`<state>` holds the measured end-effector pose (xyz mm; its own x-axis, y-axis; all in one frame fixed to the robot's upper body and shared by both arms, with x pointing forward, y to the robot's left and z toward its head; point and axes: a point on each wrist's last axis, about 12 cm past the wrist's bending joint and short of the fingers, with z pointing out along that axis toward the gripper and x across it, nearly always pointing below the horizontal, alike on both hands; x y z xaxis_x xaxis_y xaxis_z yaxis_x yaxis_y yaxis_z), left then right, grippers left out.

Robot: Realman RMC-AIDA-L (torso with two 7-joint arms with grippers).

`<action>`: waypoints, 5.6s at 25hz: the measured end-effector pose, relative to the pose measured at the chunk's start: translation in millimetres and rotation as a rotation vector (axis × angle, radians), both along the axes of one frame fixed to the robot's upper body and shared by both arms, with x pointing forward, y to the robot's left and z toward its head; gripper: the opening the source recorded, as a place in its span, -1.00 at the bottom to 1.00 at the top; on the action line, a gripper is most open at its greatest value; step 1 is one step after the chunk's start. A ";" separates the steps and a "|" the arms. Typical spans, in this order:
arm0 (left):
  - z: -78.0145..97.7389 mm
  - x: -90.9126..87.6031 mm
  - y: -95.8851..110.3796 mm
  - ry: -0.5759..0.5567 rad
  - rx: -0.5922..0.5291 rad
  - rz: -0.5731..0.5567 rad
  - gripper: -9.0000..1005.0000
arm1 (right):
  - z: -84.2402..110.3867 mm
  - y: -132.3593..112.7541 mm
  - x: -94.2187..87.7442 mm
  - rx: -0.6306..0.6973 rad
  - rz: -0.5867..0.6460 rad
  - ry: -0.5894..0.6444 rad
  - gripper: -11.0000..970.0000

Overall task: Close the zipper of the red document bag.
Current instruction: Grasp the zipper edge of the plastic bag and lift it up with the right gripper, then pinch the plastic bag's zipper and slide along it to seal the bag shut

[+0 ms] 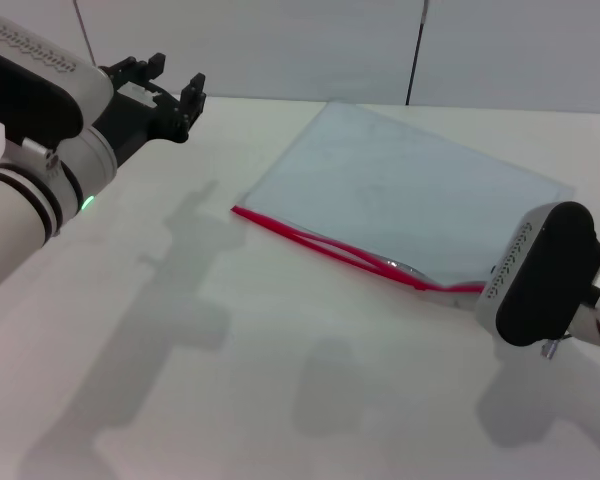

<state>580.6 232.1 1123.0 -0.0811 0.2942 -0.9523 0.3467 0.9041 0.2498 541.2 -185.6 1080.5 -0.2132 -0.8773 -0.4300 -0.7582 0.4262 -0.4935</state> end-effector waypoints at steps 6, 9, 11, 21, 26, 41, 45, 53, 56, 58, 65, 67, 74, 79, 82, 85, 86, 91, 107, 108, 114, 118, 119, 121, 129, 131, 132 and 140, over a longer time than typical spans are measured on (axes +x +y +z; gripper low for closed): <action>-0.3 -0.6 -0.8 0.002 -0.004 -0.006 -0.01 | 7.2 1.0 3.4 0.023 -0.018 -0.013 -0.59; -0.3 -2.8 -4.4 0.002 -0.001 -0.022 -0.01 | 17.5 1.1 0.8 0.049 -0.025 -0.037 -0.61; 2.2 -4.7 -8.6 -0.004 0.007 -0.045 -0.01 | 26.3 -1.0 -1.3 0.064 -0.036 -0.053 -0.63; 16.0 -9.8 -33.8 0.038 0.075 -0.092 -0.01 | 56.4 -12.3 -5.5 0.099 -0.075 -0.114 -0.78; 20.9 -9.7 -50.4 0.081 0.102 -0.080 -0.01 | 57.7 -13.2 -4.8 0.099 -0.080 -0.113 -0.84; 37.2 -16.2 -47.2 0.000 -0.095 -0.408 0.00 | 60.2 -10.6 -2.8 0.112 -0.076 -0.122 -0.87; 31.2 -19.0 -51.1 -0.007 0.002 -0.454 0.00 | 61.4 -9.7 -2.2 0.113 -0.074 -0.126 -0.87; 22.8 -12.3 -57.0 0.013 0.135 -0.546 0.00 | 63.8 -4.9 -1.5 0.144 -0.061 -0.120 -0.88; 20.4 -12.9 -60.5 0.011 0.204 -0.595 0.00 | 65.4 -3.5 -0.4 0.148 -0.057 -0.127 -0.88; 18.6 -14.0 -62.5 0.004 0.246 -0.621 0.00 | 66.3 -2.7 0.3 0.149 -0.054 -0.131 -0.88; 15.5 -11.1 -61.8 -0.018 0.329 -0.675 0.00 | 69.2 -0.2 0.5 0.154 -0.046 -0.139 -0.88; 15.5 -10.4 -60.3 -0.018 0.333 -0.682 0.00 | 69.5 0.4 0.3 0.155 -0.044 -0.140 -0.88; 14.9 -2.8 -56.2 -0.043 0.402 -0.696 0.00 | 69.8 2.8 -1.0 0.184 -0.033 -0.125 -0.88; 17.4 -1.5 -60.9 -0.062 0.416 -0.736 0.00 | 69.1 3.8 -1.8 0.178 -0.022 -0.124 -0.88; 20.6 -3.2 -63.3 -0.064 0.398 -0.779 0.00 | 68.8 5.0 -2.6 0.178 -0.017 -0.122 -0.88; 20.5 -4.5 -66.4 -0.068 0.413 -0.806 0.00 | 68.7 5.4 -3.0 0.177 -0.015 -0.121 -0.88; 20.0 -4.7 -67.1 -0.069 0.421 -0.810 -0.01 | 68.6 5.6 -3.1 0.177 -0.015 -0.120 -0.88; 16.5 -5.8 -67.2 -0.075 0.466 -0.823 -0.01 | 67.8 7.6 -4.6 0.176 -0.006 -0.116 -0.88; 9.8 -5.6 -60.2 -0.127 0.511 -0.796 -0.01 | 70.6 11.8 -7.7 0.221 0.032 -0.106 -0.88; 9.7 -6.0 -59.8 -0.136 0.511 -0.794 -0.01 | 70.5 11.8 -7.7 0.221 0.033 -0.106 -0.88; 5.1 -6.4 -57.4 -0.157 0.512 -0.788 -0.02 | 71.1 12.3 -7.9 0.220 0.035 -0.109 -0.88; 1.4 -5.4 -57.2 -0.153 0.524 -0.792 -0.02 | 71.2 12.9 -8.1 0.219 0.038 -0.110 -0.88; 0.5 -5.2 -57.0 -0.153 0.527 -0.793 -0.02 | 71.6 13.2 -8.2 0.219 0.039 -0.111 -0.88; -1.5 -4.8 -56.7 -0.159 0.535 -0.794 -0.03 | 72.7 13.8 -8.4 0.221 0.041 -0.114 -0.88; -4.4 -1.2 -60.7 -0.186 0.541 -0.807 -0.06 | 73.3 14.2 -9.0 0.219 0.043 -0.115 -0.88; -4.5 -0.4 -61.8 -0.190 0.542 -0.809 -0.07 | 73.1 14.4 -9.2 0.219 0.044 -0.113 -0.88; -4.4 0.1 -62.2 -0.191 0.543 -0.809 -0.07 | 73.1 14.4 -9.3 0.219 0.044 -0.113 -0.88; -7.2 5.9 -59.7 -0.186 0.554 -0.800 -0.11 | 73.9 16.3 -10.3 0.221 0.052 -0.114 -0.88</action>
